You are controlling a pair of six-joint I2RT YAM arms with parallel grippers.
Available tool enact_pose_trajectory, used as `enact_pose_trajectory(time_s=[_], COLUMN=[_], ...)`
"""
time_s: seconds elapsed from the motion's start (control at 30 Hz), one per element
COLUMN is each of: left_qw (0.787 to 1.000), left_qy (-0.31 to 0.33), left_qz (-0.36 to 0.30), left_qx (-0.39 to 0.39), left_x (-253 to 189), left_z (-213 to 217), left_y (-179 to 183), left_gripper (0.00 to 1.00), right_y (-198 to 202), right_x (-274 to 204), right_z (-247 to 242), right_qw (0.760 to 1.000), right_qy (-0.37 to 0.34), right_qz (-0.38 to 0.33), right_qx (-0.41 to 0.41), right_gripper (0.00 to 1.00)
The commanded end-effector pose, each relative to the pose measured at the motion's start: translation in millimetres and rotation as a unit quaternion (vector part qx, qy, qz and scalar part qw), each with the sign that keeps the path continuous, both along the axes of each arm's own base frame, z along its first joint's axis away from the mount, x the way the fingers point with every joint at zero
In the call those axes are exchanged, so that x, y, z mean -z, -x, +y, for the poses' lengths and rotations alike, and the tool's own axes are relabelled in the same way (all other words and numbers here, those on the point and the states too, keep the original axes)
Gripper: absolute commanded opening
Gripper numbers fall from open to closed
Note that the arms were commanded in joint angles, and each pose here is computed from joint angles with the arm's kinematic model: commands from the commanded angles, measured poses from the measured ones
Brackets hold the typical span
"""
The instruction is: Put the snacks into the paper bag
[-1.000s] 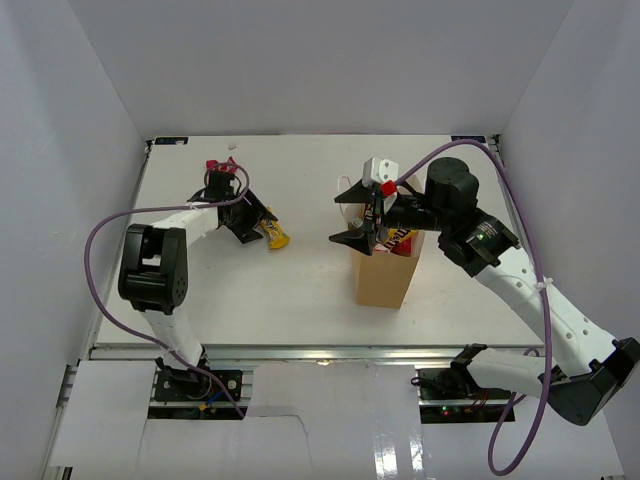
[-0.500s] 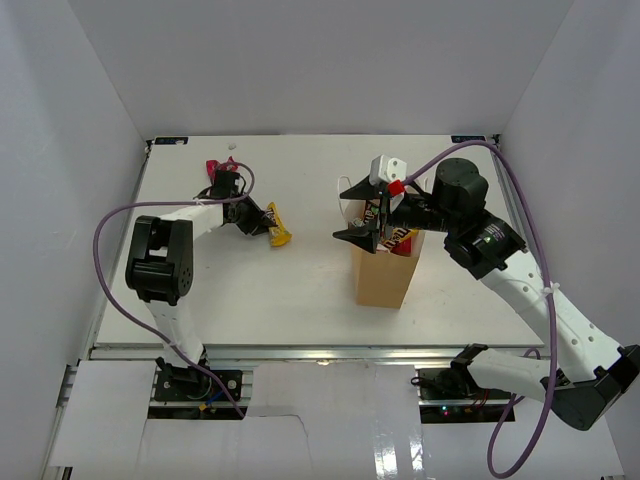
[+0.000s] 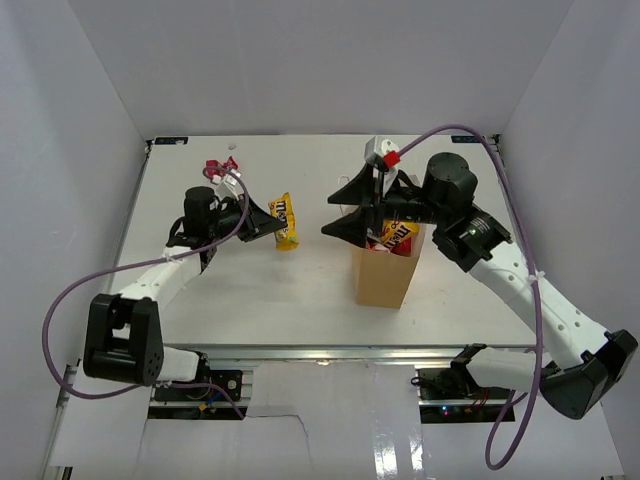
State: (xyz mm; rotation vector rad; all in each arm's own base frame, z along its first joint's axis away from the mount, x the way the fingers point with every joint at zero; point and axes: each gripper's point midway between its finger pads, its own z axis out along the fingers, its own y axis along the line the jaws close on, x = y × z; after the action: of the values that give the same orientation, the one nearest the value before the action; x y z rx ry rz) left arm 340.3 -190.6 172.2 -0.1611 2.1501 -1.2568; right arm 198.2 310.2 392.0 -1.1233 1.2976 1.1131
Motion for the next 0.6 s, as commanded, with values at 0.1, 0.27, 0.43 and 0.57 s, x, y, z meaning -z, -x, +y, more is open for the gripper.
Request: enact_pose_trajectory(time_s=[0.1,0.27,0.43,0.57], left_qw=[0.977,0.963,0.958,0.958], left_qy=[0.035,0.044,0.065,0.075], left_qz=[-0.186,-0.25,-0.262,-0.263], left_qx=[0.101,0.093,0.091,0.088], left_x=[-81.3,-118.9,-136.8,-138.5], left_z=[-11.9,-9.1,-7.9,-6.6], left_y=[51.0,75.3,98.5,109.5], left_gripper=[0.12,0.12,0.12,0.12], right_y=[-13.9,-48.1,-45.2,-35.5], right_x=[-9.7,-5.6,0.1,1.9], right_z=[26.9,37.1,53.0,67.7], right_qw=[0.983,0.965,0.957,0.957], right_qy=[-0.056,-0.065,-0.067,-0.067], right_qz=[0.177,0.241,0.27,0.276], right_qx=[0.009,0.083,0.077,0.055], right_gripper=[0.73,0.73,0.79,0.78])
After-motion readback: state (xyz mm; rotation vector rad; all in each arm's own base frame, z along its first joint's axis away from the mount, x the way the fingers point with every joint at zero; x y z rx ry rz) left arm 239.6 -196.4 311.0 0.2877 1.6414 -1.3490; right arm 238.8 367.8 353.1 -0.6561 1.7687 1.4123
